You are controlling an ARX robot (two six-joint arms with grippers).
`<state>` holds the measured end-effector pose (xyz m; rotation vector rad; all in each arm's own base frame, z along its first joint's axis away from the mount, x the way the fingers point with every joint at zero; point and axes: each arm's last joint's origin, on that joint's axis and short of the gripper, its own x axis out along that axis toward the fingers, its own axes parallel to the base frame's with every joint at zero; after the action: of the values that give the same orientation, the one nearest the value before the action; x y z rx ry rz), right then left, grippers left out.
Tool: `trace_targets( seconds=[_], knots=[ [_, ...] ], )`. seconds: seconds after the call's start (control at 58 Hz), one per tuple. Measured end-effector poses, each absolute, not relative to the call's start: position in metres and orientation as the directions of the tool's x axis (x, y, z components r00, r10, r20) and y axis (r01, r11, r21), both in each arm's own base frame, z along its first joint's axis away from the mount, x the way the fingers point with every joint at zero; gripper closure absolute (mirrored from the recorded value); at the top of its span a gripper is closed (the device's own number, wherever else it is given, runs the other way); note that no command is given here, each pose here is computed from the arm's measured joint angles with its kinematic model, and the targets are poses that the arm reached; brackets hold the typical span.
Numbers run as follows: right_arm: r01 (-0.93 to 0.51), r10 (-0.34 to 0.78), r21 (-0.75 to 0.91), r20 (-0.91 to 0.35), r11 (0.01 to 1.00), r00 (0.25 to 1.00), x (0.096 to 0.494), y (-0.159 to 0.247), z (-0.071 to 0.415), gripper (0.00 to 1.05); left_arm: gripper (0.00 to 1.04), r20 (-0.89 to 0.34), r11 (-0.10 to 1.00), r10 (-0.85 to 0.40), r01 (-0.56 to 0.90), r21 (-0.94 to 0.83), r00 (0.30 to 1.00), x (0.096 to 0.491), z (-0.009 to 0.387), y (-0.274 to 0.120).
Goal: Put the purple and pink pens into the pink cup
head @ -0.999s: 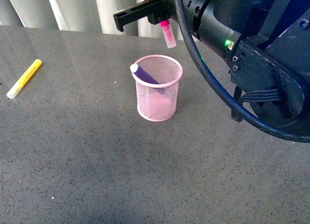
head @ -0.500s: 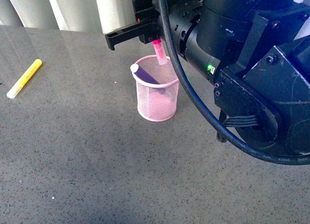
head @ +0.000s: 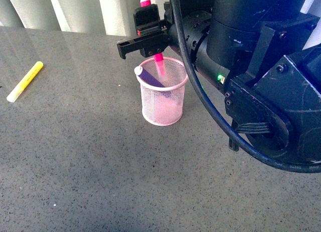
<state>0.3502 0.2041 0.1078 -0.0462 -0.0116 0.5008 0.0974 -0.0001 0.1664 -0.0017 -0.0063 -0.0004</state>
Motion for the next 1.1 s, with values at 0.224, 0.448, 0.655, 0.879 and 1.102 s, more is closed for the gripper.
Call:
trace_targets(
  seconds=[0.224,0.448,0.655,0.879,1.102],
  knots=[
    [-0.402,0.401,-0.022,-0.018,0.915,0.916,0.348,0.196,0.118,0.08,0.07,0.006,1.0,0.0,0.0,-0.002,1.0,0.097,0.166,0.0],
    [-0.057,0.057,0.007,-0.206,0.998,0.977,0.346,0.142,0.148,0.07,0.07,0.006,1.0,0.0,0.0,-0.002,1.0,0.097,0.166,0.0],
    [0.006,0.002,0.054,-0.151,0.999,0.989,0.335,0.108,0.161,0.16,0.07,0.006,1.0,-0.001,0.001,-0.002,1.0,0.097,0.166,0.0],
    [0.005,-0.005,0.003,-0.007,1.0,1.0,0.262,0.052,0.162,0.72,0.07,0.006,1.0,-0.001,0.001,-0.002,1.0,0.097,0.166,0.0],
    [-0.016,0.016,-0.002,-0.012,1.0,1.0,0.221,0.032,0.162,1.01,0.07,0.006,1.0,0.0,0.0,-0.002,1.0,0.097,0.166,0.0]
  ],
)
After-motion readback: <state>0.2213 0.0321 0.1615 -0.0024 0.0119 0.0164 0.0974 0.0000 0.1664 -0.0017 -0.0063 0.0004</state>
